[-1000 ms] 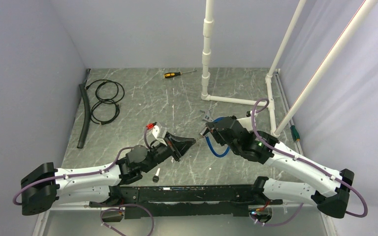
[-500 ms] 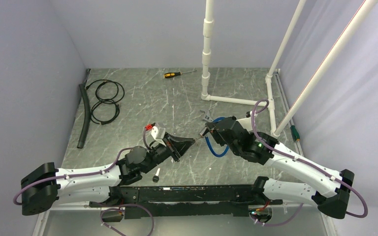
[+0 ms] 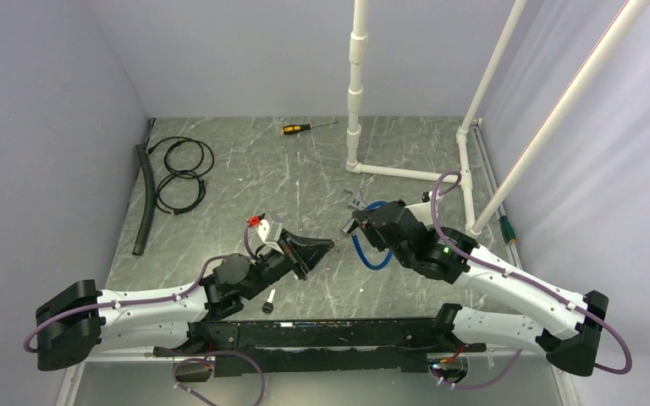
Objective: Unlock with the key
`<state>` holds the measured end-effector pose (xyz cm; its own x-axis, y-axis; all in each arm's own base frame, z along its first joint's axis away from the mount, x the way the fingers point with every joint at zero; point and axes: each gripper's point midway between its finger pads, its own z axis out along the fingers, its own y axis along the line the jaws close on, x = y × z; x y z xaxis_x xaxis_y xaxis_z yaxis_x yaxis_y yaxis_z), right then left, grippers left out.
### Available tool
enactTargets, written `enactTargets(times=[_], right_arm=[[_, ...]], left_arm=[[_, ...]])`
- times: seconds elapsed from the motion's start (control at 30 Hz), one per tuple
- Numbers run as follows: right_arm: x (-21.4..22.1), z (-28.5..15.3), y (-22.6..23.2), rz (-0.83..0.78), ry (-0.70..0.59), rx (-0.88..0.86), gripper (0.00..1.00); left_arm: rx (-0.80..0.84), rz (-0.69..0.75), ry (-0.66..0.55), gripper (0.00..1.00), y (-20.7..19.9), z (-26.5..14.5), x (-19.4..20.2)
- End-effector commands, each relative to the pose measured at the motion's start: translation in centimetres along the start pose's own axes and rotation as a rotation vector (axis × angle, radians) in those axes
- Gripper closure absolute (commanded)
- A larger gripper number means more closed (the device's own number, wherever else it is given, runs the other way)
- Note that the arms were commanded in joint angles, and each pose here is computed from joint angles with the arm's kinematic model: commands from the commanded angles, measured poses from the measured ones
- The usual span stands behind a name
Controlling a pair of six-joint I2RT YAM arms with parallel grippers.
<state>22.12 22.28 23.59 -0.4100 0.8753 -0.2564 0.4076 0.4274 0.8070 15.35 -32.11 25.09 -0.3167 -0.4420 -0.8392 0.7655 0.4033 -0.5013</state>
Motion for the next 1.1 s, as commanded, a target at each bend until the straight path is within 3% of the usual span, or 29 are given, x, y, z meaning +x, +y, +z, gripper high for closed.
enactTargets(times=[0.0, 1.07], right_arm=[[-0.2, -0.3, 2.0, 0.036, -0.003, -0.069, 1.0], [0.2, -0.3, 2.5, 0.034, 0.013, -0.085, 1.0]], left_arm=[[0.038, -0.015, -0.06, 1.0, -1.0, 0.4, -1.5], [0.001, -0.003, -0.088, 1.0, -0.2, -0.8, -2.3]])
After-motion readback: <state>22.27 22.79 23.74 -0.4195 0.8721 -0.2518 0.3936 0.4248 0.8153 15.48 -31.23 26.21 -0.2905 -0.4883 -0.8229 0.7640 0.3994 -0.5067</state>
